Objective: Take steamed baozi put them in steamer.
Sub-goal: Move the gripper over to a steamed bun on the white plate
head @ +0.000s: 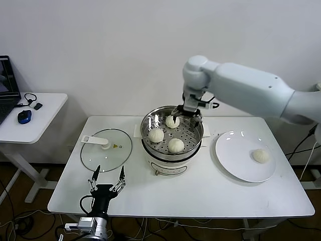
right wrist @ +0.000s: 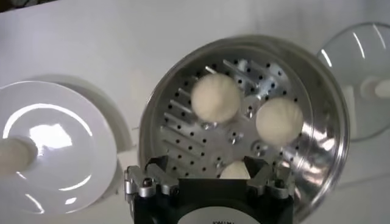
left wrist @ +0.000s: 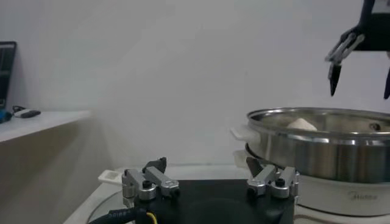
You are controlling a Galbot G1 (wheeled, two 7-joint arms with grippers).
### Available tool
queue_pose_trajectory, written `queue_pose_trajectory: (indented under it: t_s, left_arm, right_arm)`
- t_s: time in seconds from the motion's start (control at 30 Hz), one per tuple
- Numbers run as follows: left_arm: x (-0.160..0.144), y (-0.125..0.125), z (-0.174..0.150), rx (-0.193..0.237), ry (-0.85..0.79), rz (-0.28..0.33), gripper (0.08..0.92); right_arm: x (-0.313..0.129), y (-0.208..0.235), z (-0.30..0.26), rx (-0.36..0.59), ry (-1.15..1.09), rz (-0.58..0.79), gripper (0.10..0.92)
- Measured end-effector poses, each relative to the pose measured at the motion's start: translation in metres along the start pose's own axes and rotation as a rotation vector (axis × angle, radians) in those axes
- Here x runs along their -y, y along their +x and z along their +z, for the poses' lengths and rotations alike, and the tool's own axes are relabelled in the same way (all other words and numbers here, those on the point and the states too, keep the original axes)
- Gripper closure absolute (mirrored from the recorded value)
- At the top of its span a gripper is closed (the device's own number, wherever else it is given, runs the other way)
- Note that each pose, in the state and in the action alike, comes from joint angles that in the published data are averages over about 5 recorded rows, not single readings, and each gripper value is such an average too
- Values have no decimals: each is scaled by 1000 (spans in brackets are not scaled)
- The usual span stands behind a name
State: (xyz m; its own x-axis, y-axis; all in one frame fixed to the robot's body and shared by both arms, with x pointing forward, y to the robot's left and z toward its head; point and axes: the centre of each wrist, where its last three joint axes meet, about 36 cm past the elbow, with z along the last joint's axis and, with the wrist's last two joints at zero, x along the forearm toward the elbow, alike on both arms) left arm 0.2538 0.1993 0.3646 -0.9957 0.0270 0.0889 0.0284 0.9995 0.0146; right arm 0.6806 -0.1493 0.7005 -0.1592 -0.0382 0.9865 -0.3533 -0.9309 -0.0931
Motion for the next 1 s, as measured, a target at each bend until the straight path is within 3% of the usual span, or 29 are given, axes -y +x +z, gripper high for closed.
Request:
queue_pose_trajectory:
  t_s: [0.47,0.77,1.0]
  left_arm:
    - [6,5,1,-7,1,30,177]
    - [7,4,-3,0,-4,23,177]
    - [8,6,-2,-7,-6,28,177]
  right_arm:
    - [-158,16,74,-1,-496,40,200]
    - [-271,-15,97,17,-843,55,200]
    - [-331,-52,100,7,-1015,65,200]
